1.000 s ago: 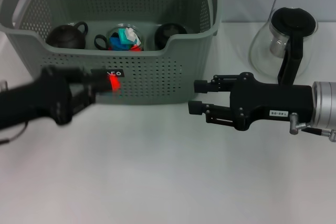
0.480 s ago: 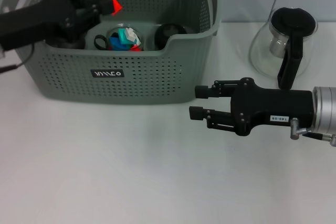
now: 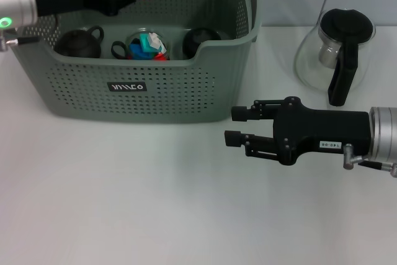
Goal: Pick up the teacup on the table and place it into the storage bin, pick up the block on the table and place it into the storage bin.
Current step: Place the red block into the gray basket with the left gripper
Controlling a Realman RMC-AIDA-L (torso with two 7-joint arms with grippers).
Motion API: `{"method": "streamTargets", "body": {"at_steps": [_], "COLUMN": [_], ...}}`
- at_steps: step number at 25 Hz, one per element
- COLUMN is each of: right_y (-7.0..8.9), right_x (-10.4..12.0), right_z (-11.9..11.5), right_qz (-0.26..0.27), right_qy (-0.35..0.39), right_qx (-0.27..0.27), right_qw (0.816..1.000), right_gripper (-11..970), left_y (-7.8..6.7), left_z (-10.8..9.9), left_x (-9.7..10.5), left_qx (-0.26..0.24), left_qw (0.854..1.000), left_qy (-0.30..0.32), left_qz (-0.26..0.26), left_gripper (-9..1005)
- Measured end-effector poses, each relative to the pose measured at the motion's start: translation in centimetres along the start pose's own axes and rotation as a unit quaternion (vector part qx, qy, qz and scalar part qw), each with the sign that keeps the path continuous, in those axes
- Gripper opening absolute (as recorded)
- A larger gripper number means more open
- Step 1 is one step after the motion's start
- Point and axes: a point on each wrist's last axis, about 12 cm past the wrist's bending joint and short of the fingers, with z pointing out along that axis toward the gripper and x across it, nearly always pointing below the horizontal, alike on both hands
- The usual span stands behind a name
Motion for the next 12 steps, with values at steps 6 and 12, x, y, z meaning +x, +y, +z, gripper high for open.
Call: {"method": "streamTargets", "body": {"at_steps": [6, 12], "right_y": [0.0, 0.0], "right_x": [0.1, 0.1], "right_z": [0.0, 0.0], "right_qz": [0.0, 0.0], "right_qy": [0.002, 0.002], "right_qx": [0.0, -0.002], "right_qw": [1.0, 1.0], "right_gripper": [534, 534], "left_y": [0.1, -0.1], "left_z": [2.5, 3.6], "left_x": [0.2, 1.0], "left_qx": [-0.037, -0.069], "left_qw": [0.998, 0.995], "left_qy": [0.049, 0.065], "left_qz": [0.023, 0.021], "left_gripper": [191, 194]}}
